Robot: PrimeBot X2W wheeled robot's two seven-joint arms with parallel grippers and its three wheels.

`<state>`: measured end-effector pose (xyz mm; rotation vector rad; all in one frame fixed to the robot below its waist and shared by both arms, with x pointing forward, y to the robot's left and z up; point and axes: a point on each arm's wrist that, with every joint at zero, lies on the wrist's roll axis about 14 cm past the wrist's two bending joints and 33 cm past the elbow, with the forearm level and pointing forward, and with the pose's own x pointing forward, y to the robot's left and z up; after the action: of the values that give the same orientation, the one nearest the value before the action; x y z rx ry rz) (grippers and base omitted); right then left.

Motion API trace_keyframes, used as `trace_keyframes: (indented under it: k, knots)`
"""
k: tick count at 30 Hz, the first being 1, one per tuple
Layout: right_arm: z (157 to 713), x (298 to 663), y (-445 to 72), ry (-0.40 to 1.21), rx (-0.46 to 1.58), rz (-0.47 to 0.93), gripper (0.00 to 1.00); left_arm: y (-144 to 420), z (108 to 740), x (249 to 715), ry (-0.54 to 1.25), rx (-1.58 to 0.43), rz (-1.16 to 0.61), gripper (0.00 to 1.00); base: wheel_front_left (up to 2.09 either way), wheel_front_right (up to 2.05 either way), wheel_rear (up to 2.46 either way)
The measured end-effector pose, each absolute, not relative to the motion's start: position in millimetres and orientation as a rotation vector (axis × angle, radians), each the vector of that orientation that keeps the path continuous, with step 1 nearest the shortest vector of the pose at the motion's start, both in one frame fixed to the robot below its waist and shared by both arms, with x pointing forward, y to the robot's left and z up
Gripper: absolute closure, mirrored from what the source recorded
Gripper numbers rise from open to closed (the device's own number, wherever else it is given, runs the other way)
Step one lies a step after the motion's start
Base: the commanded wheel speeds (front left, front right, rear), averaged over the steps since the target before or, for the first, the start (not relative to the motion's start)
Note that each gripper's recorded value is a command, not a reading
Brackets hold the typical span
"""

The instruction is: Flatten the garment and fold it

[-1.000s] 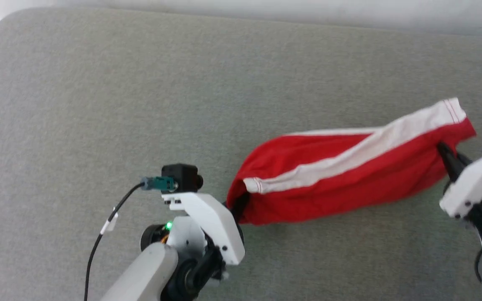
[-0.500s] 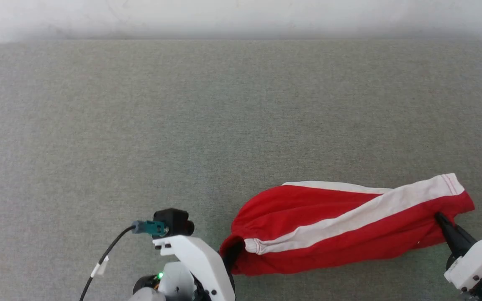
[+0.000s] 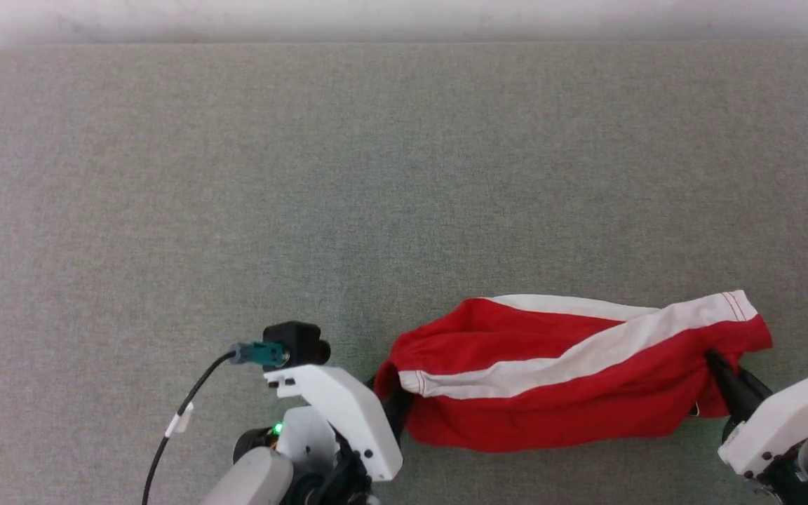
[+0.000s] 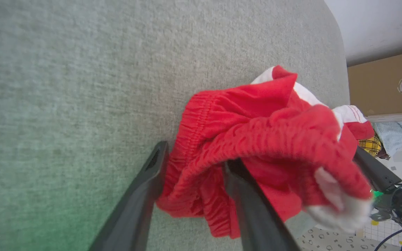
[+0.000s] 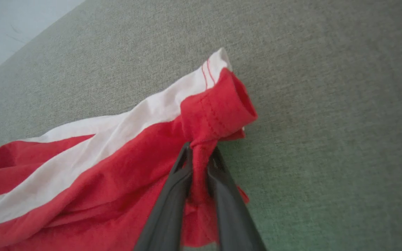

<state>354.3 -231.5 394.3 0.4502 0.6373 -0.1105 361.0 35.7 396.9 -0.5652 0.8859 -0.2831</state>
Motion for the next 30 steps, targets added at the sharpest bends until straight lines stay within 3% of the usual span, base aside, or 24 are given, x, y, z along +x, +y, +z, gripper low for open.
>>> trace_keyframes:
  k: [1, 2, 10, 18, 24, 30]
  knots:
    - [393.1, 354.9, -230.6, 0.642, 0.441, -0.108, 0.38, 34.5, 397.4, 363.2, 0.878, -0.568, -0.286, 0.0, 0.0, 0.0, 0.0]
    - [392.5, 355.4, -229.9, 0.645, 0.437, -0.106, 0.0, 33.5, 398.2, 365.5, 0.869, -0.573, -0.285, 0.0, 0.0, 0.0, 0.0]
    - [402.2, 346.5, -234.0, 0.626, 0.421, -0.112, 0.0, 54.1, 409.4, 376.2, 0.75, -0.61, -0.202, 0.0, 0.0, 0.0, 0.0]
    - [411.7, 330.1, -253.7, 0.593, 0.425, -0.169, 0.0, 110.4, 446.1, 385.5, 0.458, -0.642, -0.025, 0.0, 0.0, 0.0, 0.0]
    - [409.9, 334.8, -245.4, 0.593, 0.435, -0.143, 0.0, 155.9, 488.8, 394.5, 0.164, -0.54, 0.084, 0.0, 0.0, 0.0, 0.0]
    - [399.6, 341.2, -232.7, 0.618, 0.448, -0.112, 0.0, 168.1, 500.4, 392.6, 0.079, -0.501, 0.12, 0.0, 0.0, 0.0, 0.0]
